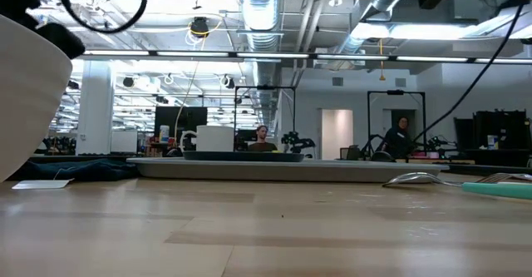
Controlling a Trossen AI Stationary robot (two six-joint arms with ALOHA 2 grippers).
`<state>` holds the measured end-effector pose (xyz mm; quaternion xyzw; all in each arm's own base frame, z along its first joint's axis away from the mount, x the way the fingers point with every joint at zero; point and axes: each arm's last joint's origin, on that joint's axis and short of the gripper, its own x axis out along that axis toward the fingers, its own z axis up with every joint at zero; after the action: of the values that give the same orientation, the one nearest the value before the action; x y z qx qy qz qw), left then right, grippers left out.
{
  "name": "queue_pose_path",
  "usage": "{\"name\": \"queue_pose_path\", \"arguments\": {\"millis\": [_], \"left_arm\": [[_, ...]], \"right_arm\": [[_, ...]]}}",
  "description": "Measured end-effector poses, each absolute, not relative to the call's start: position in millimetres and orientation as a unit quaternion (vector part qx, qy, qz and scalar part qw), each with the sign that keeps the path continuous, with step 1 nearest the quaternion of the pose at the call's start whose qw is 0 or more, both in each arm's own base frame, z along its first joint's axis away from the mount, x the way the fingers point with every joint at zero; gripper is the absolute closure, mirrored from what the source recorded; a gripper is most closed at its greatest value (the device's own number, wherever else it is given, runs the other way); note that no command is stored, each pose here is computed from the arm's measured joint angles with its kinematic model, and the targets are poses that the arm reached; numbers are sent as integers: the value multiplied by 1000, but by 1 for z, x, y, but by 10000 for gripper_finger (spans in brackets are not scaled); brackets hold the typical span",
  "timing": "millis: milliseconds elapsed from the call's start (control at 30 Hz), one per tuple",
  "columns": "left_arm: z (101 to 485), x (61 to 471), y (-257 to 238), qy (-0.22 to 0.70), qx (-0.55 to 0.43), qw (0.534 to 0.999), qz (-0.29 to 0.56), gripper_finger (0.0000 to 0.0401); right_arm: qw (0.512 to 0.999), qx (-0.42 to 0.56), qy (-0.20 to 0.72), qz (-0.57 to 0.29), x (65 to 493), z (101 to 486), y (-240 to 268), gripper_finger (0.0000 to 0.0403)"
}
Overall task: Set up tray
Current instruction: Put the white bowl on the black plate
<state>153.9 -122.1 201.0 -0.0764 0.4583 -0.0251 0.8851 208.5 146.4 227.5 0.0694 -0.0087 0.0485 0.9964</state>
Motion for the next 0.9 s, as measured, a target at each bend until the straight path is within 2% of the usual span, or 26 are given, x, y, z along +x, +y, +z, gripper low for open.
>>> {"name": "queue_pose_path", "arguments": {"millis": [333,500,767,900], "left_arm": [[176,165,-134,530,-38,847,-22,230],[188,174,-142,535,-27,844,-15,230],[220,187,-154,502,-8,863,-57,230],[224,189,-156,492,-18,868,-61,230]], "right_arm": [[998,65,2,12,212,213,155,284],[997,71,0,8,212,213,155,284],[997,79,4,9,212,213,155,284],[997,82,13,9,212,210,155,284]]}}
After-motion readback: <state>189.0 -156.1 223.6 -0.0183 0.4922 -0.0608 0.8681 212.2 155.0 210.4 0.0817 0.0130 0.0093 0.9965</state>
